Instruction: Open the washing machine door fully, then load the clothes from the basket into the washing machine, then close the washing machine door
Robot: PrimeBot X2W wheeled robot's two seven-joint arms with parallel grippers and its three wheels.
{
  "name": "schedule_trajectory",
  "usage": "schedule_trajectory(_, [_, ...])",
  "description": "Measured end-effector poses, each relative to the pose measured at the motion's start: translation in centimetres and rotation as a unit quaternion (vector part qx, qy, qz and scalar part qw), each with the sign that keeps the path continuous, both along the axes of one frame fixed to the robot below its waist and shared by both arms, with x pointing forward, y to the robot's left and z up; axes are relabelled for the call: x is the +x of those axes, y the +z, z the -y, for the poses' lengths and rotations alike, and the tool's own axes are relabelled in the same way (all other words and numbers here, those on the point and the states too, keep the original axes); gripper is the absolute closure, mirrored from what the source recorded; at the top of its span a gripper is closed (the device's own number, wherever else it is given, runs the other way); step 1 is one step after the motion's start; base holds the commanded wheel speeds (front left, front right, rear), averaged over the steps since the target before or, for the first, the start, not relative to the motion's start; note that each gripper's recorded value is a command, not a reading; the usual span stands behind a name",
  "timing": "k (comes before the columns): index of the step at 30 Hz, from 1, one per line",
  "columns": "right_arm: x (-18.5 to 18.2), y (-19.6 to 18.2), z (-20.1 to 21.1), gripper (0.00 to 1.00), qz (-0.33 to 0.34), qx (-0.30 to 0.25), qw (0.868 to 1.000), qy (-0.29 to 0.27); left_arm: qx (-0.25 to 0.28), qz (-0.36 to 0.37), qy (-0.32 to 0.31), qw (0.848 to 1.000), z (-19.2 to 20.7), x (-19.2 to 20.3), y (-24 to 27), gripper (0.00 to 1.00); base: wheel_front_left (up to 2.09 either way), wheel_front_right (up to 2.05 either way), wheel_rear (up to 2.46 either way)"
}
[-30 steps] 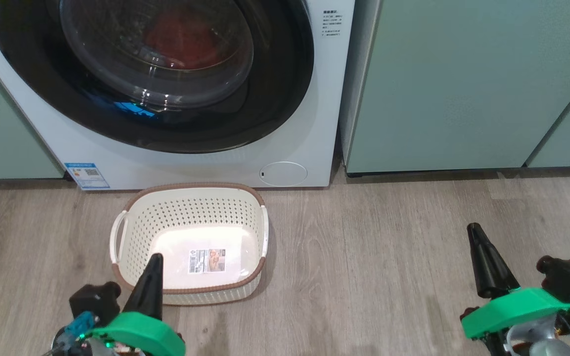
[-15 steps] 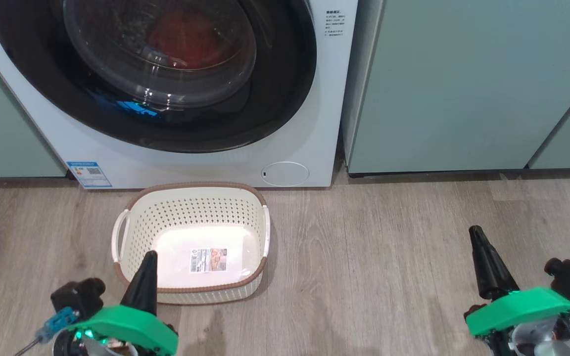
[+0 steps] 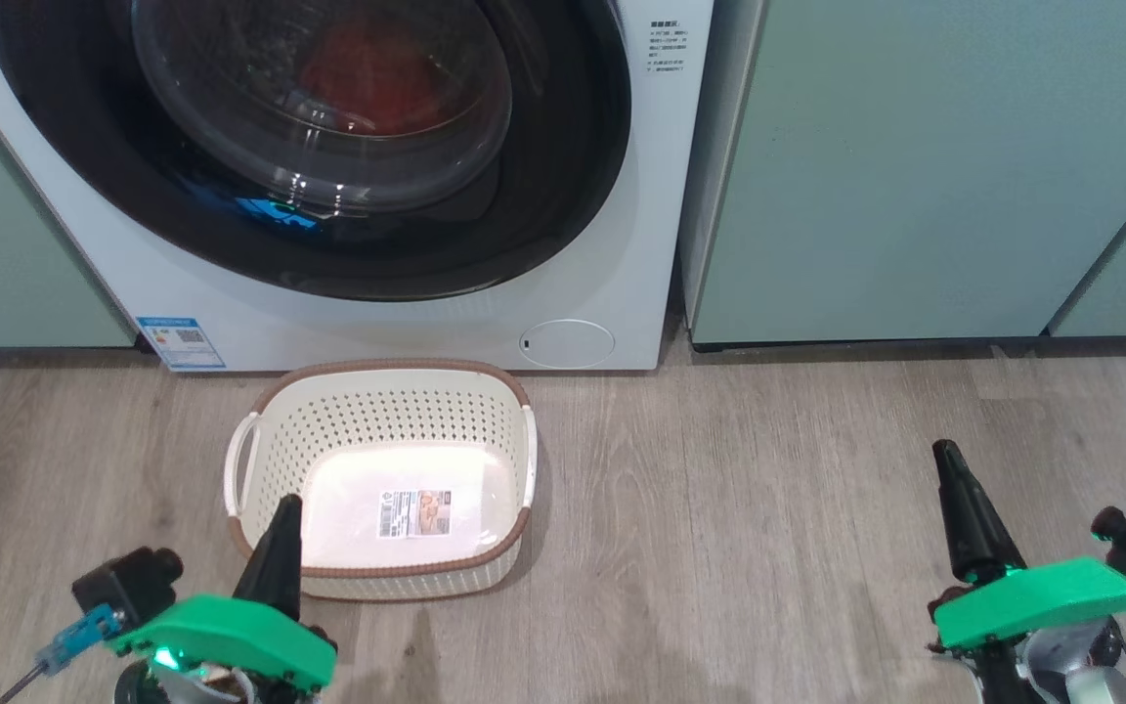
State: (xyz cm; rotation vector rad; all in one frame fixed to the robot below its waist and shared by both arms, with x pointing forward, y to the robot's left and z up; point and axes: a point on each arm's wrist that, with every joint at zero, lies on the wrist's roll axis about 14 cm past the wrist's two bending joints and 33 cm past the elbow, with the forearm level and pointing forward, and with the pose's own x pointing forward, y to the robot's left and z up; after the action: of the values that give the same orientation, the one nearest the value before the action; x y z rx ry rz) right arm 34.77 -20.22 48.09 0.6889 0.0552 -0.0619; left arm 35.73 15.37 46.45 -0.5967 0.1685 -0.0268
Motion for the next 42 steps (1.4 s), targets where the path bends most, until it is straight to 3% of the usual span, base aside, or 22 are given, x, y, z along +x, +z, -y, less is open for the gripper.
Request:
schedule_trajectory(22, [0.5, -0.4, 0.1, 1.00, -0.005, 0.119, 0.993, -0.011, -0.126, -0.018, 0.027, 0.992, -1.0, 0.5, -0.1, 1.00, 0.00, 0.00, 0.00])
schedule_trajectory(42, [1.1, -0.7, 0.1, 1.00, -0.006, 0.232, 0.972, -0.020, -0.246, -0.026, 0.049, 0.968, -1.9, 0.8, 0.0, 1.00, 0.00, 0.00, 0.00])
